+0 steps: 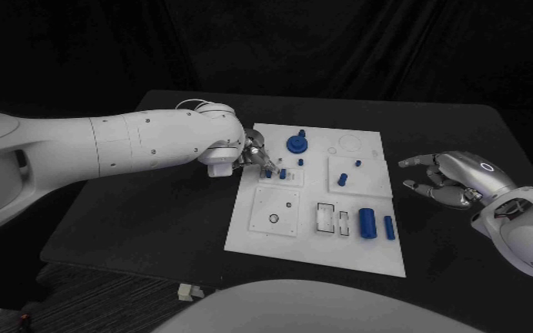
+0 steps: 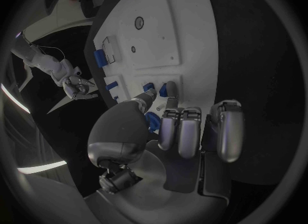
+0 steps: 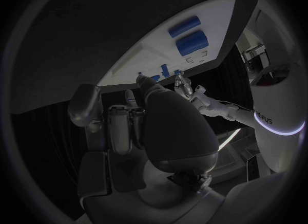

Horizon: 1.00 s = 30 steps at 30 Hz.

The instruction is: Assemble the parts on the task board

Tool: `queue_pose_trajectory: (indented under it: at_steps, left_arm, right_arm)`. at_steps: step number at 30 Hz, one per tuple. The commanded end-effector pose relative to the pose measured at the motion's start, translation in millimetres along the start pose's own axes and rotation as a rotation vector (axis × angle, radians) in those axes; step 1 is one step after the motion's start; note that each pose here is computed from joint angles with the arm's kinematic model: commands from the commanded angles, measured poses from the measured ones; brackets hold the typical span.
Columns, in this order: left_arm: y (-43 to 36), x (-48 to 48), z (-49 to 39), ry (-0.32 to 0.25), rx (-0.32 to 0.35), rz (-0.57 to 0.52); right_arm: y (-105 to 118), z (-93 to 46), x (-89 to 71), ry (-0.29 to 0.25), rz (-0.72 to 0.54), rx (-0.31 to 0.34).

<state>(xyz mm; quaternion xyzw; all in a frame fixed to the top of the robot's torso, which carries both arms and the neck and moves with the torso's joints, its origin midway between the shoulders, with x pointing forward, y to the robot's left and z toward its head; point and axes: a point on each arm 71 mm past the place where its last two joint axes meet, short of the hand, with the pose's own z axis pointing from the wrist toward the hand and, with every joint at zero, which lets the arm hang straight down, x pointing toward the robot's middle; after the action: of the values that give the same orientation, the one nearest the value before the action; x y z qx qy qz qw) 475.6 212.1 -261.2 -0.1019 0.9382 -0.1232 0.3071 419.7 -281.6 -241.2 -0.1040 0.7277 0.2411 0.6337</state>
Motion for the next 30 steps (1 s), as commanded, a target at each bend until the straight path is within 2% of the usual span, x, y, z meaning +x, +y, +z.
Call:
queue_pose_trajectory:
  at_steps: [1,17,22,30]
  left_arm:
    - [3.1,10.7,3.9,0.052,-0.02,0.021]
    - [4.0,9.5,3.9,0.04,-0.018,0.012]
    - [3.7,5.7,3.0,-0.01,0.019,-0.02]
    - [5.0,-6.3,-4.6,-0.152,0.12,-0.098]
  right_arm:
    - [-1,-0.6,1.3,0.007,-0.003,0.016]
    - [-1,-0.2,1.7,0.008,-0.003,0.015]
    - [-1,-0.3,1.5,0.006,-0.003,0.015]
    - [-2,-1.3,-0.1,-0.012,-0.003,0.014]
